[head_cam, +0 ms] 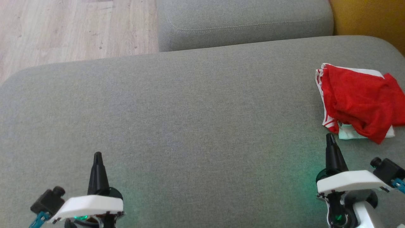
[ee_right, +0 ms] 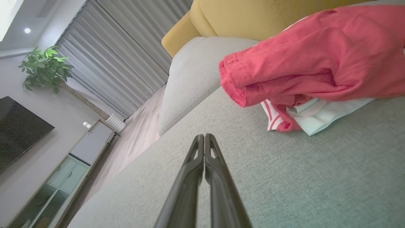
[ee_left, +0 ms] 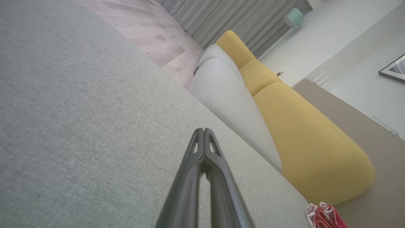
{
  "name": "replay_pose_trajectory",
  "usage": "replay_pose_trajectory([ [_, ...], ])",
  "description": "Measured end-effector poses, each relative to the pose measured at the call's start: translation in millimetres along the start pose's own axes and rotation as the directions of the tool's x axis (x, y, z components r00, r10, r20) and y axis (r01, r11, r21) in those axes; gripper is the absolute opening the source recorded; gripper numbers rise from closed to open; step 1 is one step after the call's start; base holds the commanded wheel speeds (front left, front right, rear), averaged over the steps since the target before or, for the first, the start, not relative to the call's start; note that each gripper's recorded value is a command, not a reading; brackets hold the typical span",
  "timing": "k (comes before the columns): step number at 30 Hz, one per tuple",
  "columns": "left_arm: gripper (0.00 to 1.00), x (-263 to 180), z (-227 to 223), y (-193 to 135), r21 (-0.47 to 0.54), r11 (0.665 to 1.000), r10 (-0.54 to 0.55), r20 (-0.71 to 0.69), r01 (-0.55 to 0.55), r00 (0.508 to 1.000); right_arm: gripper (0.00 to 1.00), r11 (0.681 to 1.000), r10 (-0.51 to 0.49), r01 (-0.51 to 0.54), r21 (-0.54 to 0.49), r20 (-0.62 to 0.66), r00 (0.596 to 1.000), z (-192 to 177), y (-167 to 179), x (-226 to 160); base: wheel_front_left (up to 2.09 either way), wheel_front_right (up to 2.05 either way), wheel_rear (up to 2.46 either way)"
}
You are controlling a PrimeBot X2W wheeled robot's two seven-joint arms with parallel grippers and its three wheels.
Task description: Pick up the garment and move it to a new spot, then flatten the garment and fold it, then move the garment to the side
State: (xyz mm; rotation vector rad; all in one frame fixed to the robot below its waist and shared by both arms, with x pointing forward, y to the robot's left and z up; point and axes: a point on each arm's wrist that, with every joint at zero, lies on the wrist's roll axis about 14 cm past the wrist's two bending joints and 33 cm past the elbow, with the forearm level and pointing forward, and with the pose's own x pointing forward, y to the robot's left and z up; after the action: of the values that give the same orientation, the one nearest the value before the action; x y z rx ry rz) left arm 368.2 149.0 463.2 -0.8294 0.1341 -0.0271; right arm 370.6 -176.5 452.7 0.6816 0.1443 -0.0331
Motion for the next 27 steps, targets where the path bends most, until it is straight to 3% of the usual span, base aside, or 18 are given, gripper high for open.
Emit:
replay_pose_trajectory([
  [17, 0.0, 0, 5, 7, -0.154, 0.988, 0.028, -0.001, -0.027, 1.0, 0.0, 0.983, -0.02, 0.018, 0.185, 0.009, 1.0, 7, -3, 1, 0.0, 0.0, 0.0],
  [27, 0.0, 3, 13, 8, -0.248, 0.968, 0.034, 0.01, -0.03, 0.999, 0.0, 0.954, -0.024, 0.018, 0.299, 0.018, 1.0, 12, -4, 2, 0.0, 0.0, 0.0],
])
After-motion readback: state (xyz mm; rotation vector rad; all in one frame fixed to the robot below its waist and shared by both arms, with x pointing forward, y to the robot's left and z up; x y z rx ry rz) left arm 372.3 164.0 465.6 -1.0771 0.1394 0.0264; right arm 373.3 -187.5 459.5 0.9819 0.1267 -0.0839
